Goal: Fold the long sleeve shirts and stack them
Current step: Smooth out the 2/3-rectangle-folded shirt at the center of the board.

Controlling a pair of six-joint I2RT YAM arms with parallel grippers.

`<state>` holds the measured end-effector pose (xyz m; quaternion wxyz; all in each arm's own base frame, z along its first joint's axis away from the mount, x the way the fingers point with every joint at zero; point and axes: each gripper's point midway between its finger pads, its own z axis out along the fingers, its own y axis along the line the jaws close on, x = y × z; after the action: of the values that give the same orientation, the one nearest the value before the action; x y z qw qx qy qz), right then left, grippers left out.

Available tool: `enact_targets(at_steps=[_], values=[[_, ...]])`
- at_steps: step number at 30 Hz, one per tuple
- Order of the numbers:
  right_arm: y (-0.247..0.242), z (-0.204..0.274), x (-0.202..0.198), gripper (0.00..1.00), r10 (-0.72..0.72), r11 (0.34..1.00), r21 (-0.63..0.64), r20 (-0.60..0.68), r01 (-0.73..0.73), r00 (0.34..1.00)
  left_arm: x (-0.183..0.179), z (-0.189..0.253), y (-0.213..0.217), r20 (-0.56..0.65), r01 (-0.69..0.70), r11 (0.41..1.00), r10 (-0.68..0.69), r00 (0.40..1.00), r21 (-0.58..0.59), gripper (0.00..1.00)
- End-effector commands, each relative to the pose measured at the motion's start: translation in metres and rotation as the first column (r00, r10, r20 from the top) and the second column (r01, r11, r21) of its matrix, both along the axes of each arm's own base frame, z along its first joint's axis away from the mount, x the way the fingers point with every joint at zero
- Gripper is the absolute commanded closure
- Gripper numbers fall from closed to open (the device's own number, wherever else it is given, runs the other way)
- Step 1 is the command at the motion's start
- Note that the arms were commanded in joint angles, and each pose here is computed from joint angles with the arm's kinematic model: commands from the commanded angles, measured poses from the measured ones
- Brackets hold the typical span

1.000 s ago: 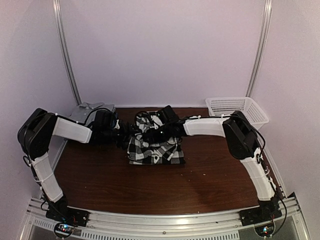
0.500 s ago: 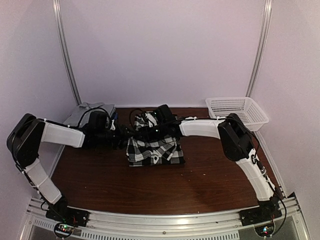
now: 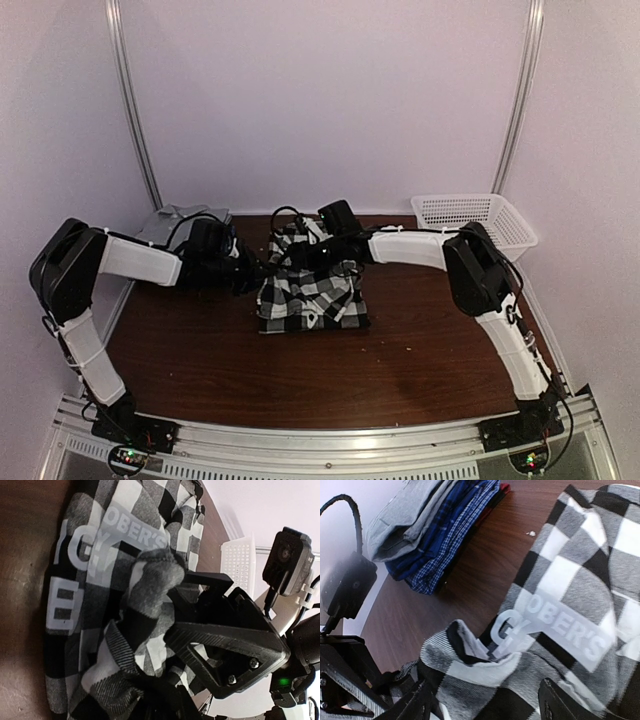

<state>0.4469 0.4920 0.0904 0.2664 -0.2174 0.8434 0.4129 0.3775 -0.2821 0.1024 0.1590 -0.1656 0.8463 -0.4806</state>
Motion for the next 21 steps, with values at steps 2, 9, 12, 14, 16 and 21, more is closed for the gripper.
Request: enact_targets(at_steps=[2,9,12,14,16,21], values=[[-0.041,0.063,0.014,0.26,-0.077,0.997,-0.011,0.082,0.078,0.994,0.024,0.005,-0.013,0.025,0.000,1.000,0.000,1.000,0.007,0.86],[-0.095,0.064,0.004,0.26,-0.161,0.961,-0.197,0.161,0.192,0.974,0.044,-0.014,-0.007,-0.036,-0.066,0.996,0.068,0.997,0.064,0.87],[-0.124,0.058,-0.003,0.26,-0.199,0.923,-0.290,0.204,0.253,0.959,0.046,-0.026,-0.005,-0.072,-0.079,0.991,0.087,0.994,0.106,0.87],[-0.139,0.054,-0.010,0.26,-0.207,0.902,-0.332,0.225,0.275,0.952,0.046,-0.026,-0.001,-0.074,-0.098,0.988,0.107,0.991,0.120,0.87],[-0.151,0.047,-0.016,0.26,-0.208,0.883,-0.374,0.232,0.284,0.950,0.044,-0.025,0.004,-0.072,-0.117,0.984,0.127,0.989,0.131,0.85],[-0.167,0.030,-0.028,0.29,-0.185,0.847,-0.456,0.227,0.272,0.956,0.031,-0.023,0.015,-0.074,-0.144,0.979,0.155,0.985,0.144,0.80]])
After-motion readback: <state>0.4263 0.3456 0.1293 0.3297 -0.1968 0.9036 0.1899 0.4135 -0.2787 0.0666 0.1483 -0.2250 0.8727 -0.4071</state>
